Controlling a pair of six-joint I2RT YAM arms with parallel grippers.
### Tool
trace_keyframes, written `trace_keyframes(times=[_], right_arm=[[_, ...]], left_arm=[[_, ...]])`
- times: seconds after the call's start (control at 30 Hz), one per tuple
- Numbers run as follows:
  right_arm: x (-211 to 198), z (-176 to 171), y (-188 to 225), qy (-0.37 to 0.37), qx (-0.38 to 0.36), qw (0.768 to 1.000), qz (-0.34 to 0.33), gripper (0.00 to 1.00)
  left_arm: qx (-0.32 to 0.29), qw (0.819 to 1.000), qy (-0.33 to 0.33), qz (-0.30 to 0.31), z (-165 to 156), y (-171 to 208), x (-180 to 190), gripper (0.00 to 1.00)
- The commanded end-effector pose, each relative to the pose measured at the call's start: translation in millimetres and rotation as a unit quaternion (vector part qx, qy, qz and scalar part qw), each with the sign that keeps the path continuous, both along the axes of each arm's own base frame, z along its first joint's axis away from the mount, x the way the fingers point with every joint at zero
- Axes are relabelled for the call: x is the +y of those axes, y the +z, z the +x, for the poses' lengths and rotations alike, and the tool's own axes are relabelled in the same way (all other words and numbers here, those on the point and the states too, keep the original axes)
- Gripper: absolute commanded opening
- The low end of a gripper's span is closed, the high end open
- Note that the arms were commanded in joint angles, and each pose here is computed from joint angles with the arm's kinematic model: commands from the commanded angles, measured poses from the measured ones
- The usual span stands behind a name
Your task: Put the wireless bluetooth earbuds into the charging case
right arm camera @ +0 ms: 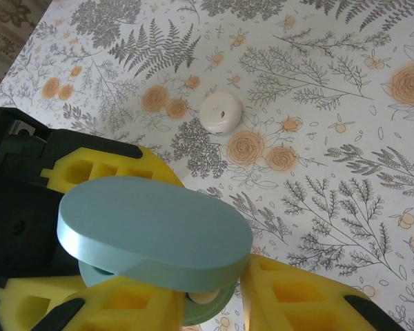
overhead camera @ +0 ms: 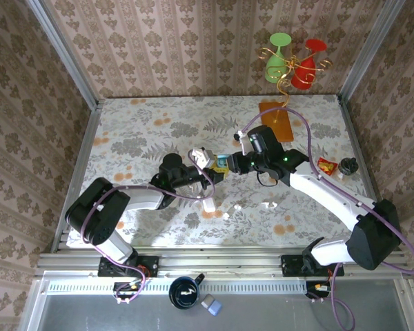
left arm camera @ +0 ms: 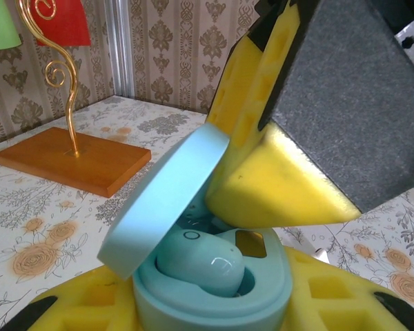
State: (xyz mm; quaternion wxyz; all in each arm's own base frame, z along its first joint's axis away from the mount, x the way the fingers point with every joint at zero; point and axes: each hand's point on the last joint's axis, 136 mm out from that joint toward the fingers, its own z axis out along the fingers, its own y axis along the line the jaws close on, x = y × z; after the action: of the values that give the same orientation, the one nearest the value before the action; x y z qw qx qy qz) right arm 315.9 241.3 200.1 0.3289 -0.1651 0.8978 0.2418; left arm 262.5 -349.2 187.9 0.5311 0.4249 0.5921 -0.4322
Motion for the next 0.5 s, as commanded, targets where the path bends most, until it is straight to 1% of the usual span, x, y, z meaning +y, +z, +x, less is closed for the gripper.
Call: trace_keyframes(times=[0.0,0.23,0.47], right_arm=[[18.6,-9.8,23.1,0.038,-0.016,0.999,0.024,0.31],[20.8,-11.2,34.9,0.042,-0.025,0.998,0.04,0.33],[19.6,-10.7,41.7,0.037,-0.033,0.998,0.045,0.38]], left_arm=[[-0.033,0.999,-0.014,-0.034,-3.6,25.6,-2.3,0.17],[-0.026,0.999,-0.014,-0.031,-2.2,19.6,-2.9,0.17],[-0.023,0.999,-0.014,-0.032,-0.5,17.9,-3.3,0.16]])
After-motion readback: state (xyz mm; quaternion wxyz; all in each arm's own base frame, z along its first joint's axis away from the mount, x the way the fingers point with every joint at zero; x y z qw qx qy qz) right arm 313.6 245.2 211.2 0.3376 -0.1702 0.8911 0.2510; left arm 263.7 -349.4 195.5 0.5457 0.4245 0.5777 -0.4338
